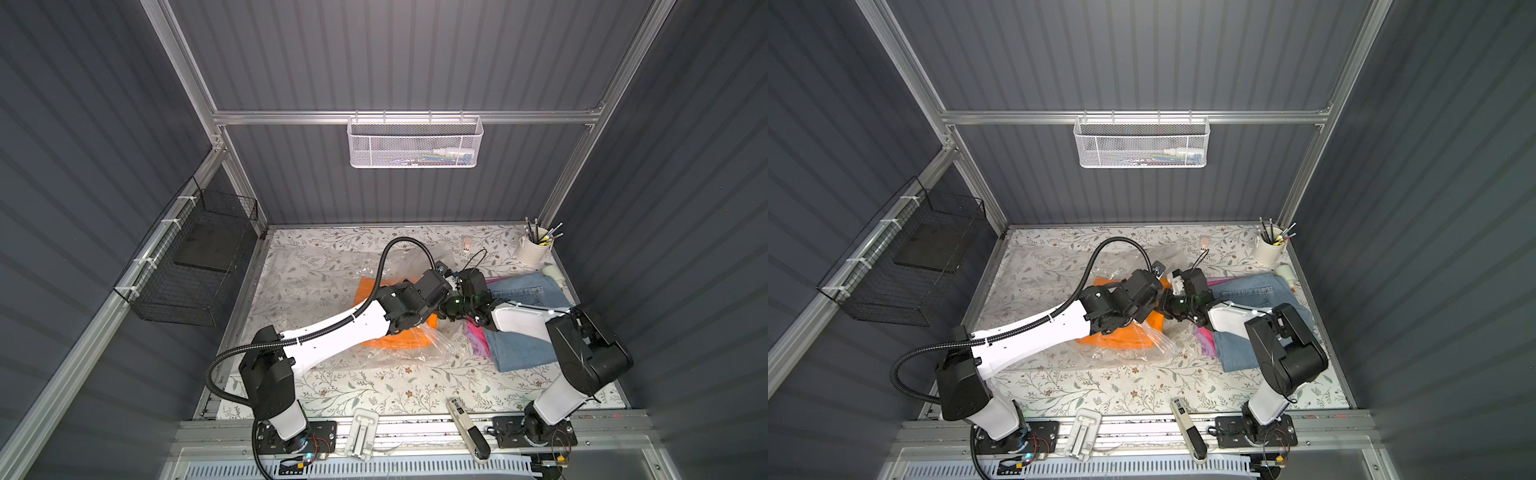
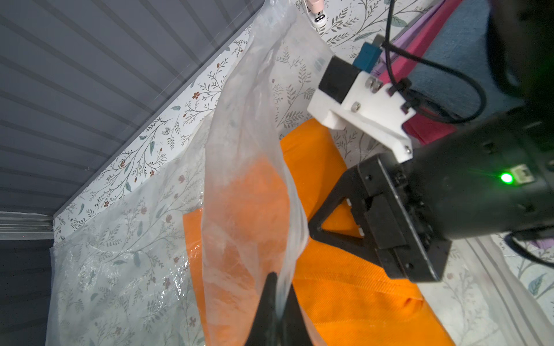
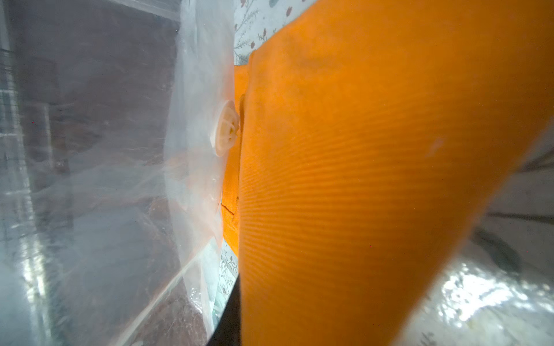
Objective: Take the trousers out of the vacuum bag
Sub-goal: Take out the trousers from the vacuum bag.
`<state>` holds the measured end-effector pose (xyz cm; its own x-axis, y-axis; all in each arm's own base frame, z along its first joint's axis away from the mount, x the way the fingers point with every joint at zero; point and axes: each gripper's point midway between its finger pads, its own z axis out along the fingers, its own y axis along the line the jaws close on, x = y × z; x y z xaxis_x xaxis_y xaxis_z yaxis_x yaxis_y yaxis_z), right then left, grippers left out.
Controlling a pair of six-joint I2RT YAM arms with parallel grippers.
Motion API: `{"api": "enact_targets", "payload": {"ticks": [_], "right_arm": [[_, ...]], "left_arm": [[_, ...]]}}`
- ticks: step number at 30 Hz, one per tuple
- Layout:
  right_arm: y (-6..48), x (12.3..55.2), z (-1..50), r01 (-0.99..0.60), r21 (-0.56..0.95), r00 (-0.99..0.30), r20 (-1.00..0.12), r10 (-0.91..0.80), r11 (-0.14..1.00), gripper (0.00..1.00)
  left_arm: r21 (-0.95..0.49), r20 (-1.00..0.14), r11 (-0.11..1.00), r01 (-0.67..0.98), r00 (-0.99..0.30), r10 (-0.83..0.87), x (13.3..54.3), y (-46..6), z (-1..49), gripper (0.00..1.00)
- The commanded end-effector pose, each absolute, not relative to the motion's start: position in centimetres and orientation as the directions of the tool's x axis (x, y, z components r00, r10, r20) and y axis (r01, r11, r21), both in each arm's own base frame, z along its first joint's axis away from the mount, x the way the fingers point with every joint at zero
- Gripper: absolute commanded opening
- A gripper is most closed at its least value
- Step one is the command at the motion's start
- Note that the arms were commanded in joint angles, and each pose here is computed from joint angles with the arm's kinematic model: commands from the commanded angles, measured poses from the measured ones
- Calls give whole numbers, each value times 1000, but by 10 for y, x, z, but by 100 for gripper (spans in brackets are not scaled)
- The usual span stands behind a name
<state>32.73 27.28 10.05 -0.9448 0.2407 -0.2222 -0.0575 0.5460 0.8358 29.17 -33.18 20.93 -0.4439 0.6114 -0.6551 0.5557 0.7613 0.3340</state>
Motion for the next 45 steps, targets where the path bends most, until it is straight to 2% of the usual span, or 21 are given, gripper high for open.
{"api": "enact_targets", "payload": {"ticks": [1, 16, 45], "right_arm": [[273, 337, 139, -151, 833, -919, -317, 234, 533, 1], [258, 334, 211, -250, 827, -872, -419, 254, 504, 0], [192, 318, 296, -323, 824, -765, -516, 384, 465, 0]], "left_arm": [[336, -657, 774, 536, -456, 601, 293, -324, 210, 0], [341, -650, 771, 537, -458, 606, 294, -326, 205, 0], [348, -634, 765, 542, -465, 618, 296, -329, 199, 0]]}}
